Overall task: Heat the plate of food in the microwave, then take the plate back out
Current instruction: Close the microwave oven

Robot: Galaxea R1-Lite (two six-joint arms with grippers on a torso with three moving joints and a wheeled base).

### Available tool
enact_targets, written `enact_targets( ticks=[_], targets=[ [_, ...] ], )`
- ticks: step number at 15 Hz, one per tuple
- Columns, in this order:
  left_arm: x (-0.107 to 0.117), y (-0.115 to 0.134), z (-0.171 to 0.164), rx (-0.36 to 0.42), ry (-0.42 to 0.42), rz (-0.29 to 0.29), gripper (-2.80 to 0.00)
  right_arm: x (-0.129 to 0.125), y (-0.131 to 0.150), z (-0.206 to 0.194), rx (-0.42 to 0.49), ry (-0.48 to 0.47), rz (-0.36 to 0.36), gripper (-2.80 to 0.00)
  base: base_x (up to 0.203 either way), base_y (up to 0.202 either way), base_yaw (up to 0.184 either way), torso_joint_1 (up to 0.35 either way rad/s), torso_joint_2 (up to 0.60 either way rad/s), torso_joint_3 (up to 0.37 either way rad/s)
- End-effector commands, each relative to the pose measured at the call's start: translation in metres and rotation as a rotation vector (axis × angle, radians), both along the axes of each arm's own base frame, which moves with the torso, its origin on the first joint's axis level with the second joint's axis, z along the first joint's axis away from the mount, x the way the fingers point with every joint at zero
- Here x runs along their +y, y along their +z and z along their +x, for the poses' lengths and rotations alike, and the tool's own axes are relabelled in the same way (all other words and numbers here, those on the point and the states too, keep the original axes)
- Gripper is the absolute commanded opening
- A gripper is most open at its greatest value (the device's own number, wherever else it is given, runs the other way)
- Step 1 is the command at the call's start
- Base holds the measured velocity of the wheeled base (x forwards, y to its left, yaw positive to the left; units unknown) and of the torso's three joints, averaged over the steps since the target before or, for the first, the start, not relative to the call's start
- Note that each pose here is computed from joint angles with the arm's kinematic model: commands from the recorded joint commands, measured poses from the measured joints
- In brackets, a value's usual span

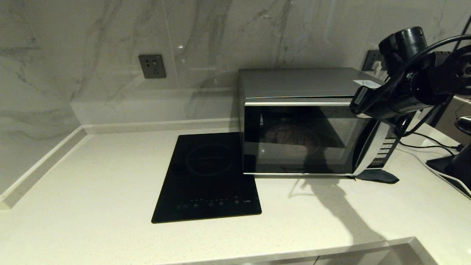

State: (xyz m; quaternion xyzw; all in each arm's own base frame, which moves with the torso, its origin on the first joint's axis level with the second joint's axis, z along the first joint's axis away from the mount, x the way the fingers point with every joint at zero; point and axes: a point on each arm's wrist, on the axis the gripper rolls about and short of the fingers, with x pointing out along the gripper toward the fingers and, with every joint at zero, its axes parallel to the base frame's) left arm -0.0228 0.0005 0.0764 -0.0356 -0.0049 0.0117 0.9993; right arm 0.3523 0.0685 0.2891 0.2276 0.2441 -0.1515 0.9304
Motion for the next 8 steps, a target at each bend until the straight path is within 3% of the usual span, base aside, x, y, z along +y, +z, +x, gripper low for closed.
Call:
enact_targets(
  ticks=[1, 8],
  targets=[
    [0.0, 0.0001, 0.0001, 0.001, 0.001, -0.001, -2.8, -0.0002, -0.0015, 0.0034, -0.005, 0.014, 0.005, -2.8, 0.0, 0.0, 0.0, 0.0, 0.0, 0.0],
    [0.0, 0.0001, 0.0001, 0.001, 0.001, -0.001, -2.8, 0.0008, -0.0059, 0.0101, -0.017, 0.019, 0.009, -2.8, 0.0, 0.0, 0.0, 0.0, 0.0, 0.0]
  ],
)
